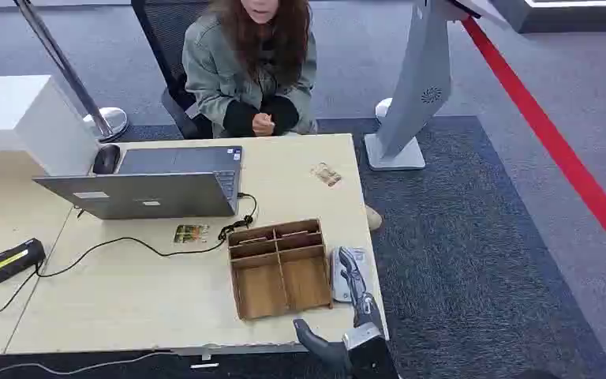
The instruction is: Pass the card to the sensor for recognition and then transmit it.
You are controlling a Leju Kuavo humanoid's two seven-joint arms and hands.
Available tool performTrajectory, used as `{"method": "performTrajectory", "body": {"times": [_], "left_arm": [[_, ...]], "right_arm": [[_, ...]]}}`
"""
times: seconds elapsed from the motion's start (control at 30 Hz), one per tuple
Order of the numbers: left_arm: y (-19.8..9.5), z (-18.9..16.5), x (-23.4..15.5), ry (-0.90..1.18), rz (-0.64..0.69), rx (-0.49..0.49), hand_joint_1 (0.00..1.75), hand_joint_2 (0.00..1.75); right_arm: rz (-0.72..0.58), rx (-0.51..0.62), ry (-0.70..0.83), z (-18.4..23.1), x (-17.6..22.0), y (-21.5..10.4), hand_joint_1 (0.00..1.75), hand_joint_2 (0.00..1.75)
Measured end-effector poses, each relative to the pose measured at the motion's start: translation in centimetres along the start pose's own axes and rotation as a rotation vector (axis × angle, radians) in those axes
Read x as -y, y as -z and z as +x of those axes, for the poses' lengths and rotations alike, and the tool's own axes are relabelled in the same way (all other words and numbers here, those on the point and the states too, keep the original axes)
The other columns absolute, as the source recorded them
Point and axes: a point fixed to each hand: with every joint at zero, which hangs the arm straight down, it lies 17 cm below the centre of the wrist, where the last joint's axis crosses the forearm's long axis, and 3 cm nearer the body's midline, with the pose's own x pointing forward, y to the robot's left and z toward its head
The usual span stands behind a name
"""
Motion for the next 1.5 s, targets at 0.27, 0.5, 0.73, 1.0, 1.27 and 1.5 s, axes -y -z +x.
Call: {"method": "performTrajectory", "body": {"times": [0.27, 0.5, 0.73, 1.0, 1.27, 1.5], "left_arm": [[-0.1, -0.1, -0.2, 0.000, 0.002, -0.002, 0.00, 0.00], [0.1, 0.1, 0.2, 0.013, 0.004, 0.000, 0.00, 0.00], [0.3, 0.3, 0.5, 0.020, 0.003, 0.002, 0.00, 0.00], [0.3, 0.3, 0.7, 0.026, -0.004, 0.001, 0.00, 0.00], [0.2, 0.3, 0.8, 0.056, -0.015, -0.006, 0.00, 0.00], [0.2, 0.2, 0.7, 0.073, -0.015, -0.009, 0.00, 0.00]], "right_arm": [[0.013, 0.003, 0.002, 0.2, -0.6, -0.1, 0.00, 1.75], [0.005, 0.000, -0.010, 0.0, -0.1, -0.2, 0.00, 1.75], [0.008, -0.021, -0.085, 0.3, 0.7, 0.1, 0.00, 1.75], [-0.010, 0.045, -0.122, 3.7, 2.0, 1.5, 0.00, 1.75], [0.002, 0.135, -0.200, 7.4, 2.4, 5.7, 0.00, 1.75], [-0.005, 0.106, -0.166, 8.3, 2.5, 9.6, 0.00, 1.75]]}}
